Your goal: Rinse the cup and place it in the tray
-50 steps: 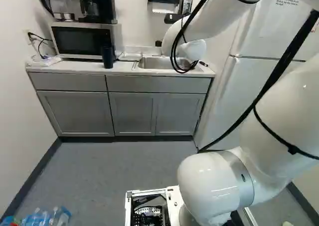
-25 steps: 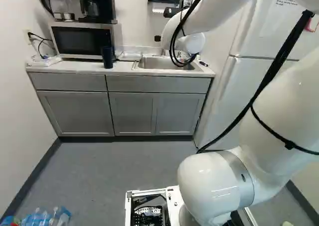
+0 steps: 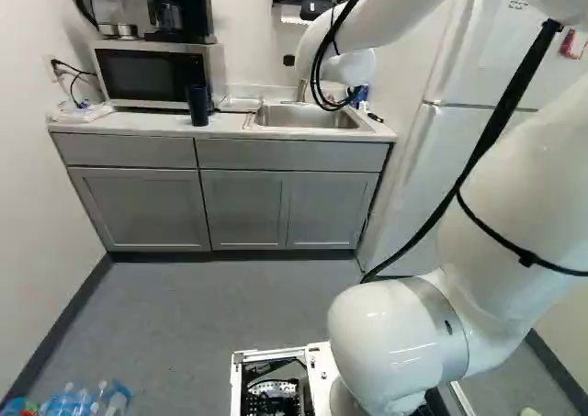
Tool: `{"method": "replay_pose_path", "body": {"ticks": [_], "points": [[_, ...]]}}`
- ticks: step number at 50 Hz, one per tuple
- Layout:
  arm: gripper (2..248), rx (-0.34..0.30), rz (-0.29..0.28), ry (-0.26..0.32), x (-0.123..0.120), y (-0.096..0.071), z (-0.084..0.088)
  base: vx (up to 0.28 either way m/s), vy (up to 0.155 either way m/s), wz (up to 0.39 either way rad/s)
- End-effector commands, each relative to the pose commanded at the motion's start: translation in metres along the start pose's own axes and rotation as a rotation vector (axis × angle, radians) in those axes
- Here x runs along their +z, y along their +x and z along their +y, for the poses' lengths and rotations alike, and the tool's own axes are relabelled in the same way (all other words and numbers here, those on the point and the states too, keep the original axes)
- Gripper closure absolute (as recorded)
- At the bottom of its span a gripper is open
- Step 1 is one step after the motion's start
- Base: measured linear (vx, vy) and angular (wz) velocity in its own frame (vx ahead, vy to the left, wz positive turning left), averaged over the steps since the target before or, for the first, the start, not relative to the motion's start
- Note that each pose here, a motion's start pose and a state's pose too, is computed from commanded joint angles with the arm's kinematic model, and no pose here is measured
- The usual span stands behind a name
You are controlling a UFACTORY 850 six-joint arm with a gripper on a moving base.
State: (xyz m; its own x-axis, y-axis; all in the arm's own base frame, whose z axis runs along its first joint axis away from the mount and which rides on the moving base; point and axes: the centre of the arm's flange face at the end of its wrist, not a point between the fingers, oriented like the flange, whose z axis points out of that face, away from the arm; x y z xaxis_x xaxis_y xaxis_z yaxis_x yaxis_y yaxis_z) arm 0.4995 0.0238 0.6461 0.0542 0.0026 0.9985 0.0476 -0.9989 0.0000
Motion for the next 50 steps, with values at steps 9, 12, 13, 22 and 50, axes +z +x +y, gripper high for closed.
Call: {"method": "replay_pose_path", "body": {"ticks": [9,12,13,22,50], "points": [[3,0.0,0.001,0.002,0.005,0.009,-0.001,0.0,0.0,0.0],[3,0.0,0.001,0.003,0.007,0.012,-0.001,0.0,0.0,0.0],[3,0.0,0.001,0.003,0.007,0.012,-0.001,0.0,0.0,0.0],[3,0.0,-0.002,0.003,0.008,0.017,-0.001,0.0,0.0,0.0],[3,0.0,-0.002,0.003,0.008,0.017,-0.001,0.0,0.0,0.0]]}}
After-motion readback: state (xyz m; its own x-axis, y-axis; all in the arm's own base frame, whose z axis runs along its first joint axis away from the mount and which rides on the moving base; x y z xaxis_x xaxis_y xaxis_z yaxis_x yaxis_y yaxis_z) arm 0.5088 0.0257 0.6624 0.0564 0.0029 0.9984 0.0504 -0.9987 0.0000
